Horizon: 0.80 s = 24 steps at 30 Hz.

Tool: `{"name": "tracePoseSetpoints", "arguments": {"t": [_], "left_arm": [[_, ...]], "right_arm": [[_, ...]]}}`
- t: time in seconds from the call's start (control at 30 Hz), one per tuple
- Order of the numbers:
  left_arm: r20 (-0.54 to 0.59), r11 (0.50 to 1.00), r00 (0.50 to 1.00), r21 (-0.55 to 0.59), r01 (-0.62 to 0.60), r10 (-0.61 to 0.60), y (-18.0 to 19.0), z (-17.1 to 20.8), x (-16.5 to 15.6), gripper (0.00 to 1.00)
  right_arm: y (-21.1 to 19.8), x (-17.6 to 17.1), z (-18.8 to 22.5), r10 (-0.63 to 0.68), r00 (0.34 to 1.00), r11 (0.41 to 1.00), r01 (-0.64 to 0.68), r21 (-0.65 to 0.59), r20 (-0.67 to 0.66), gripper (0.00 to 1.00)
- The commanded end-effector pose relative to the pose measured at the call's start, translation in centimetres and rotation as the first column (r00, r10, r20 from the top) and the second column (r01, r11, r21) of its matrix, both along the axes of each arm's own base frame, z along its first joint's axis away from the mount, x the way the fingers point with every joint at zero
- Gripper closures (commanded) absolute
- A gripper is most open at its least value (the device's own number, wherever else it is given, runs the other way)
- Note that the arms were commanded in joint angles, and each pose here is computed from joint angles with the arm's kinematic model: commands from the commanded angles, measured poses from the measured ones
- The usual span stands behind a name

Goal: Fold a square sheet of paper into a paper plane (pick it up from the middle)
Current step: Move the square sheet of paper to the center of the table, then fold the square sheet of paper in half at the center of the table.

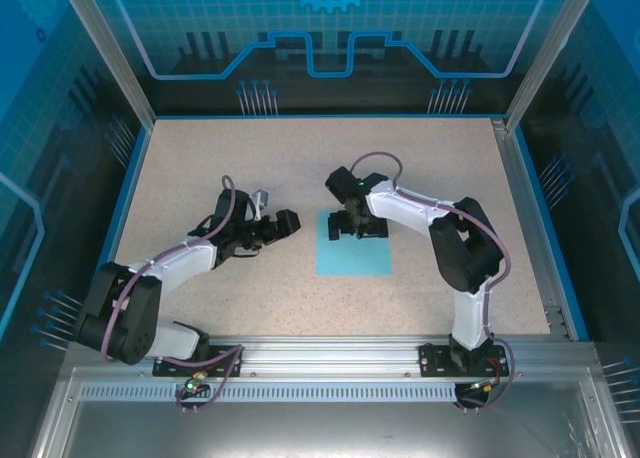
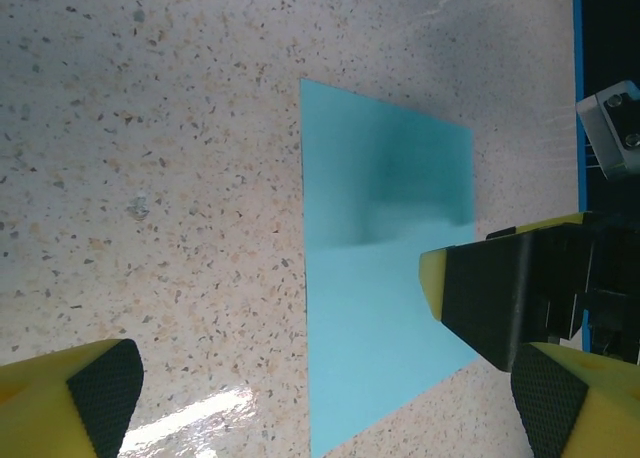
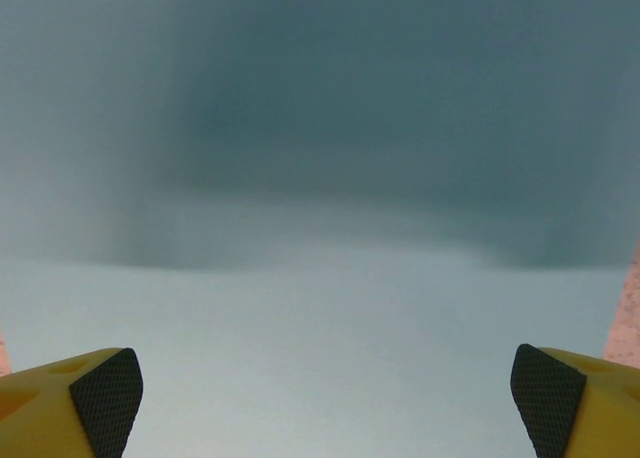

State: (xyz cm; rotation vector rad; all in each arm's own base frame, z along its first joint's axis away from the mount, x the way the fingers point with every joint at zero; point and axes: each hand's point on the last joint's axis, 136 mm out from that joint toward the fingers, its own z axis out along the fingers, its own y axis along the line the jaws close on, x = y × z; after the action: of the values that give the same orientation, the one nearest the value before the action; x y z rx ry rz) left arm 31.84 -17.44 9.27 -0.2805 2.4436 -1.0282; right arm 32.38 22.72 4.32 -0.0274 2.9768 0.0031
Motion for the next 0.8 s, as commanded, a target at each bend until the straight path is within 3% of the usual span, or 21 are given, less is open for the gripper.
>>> {"name": "tracePoseSetpoints", "arguments": {"t": [0.0,0.77], "left_arm": [[-0.007,1.0,1.0,-0.011,0.006,-0.007,-0.3,0.1,-0.1,0.01],[-0.016,0.999,0.999,0.0,0.032,-0.032,-0.7,-0.2,-0.1,0.01]], "right_arm": [[0.7,-0.3,-0.3,0.025,0.998,1.0,-0.026,-0.013,-0.052,0.01],[0.5,-2.2,-6.3,-0.052,0.978,0.998,0.041,-0.057,-0.202,0.01]]}}
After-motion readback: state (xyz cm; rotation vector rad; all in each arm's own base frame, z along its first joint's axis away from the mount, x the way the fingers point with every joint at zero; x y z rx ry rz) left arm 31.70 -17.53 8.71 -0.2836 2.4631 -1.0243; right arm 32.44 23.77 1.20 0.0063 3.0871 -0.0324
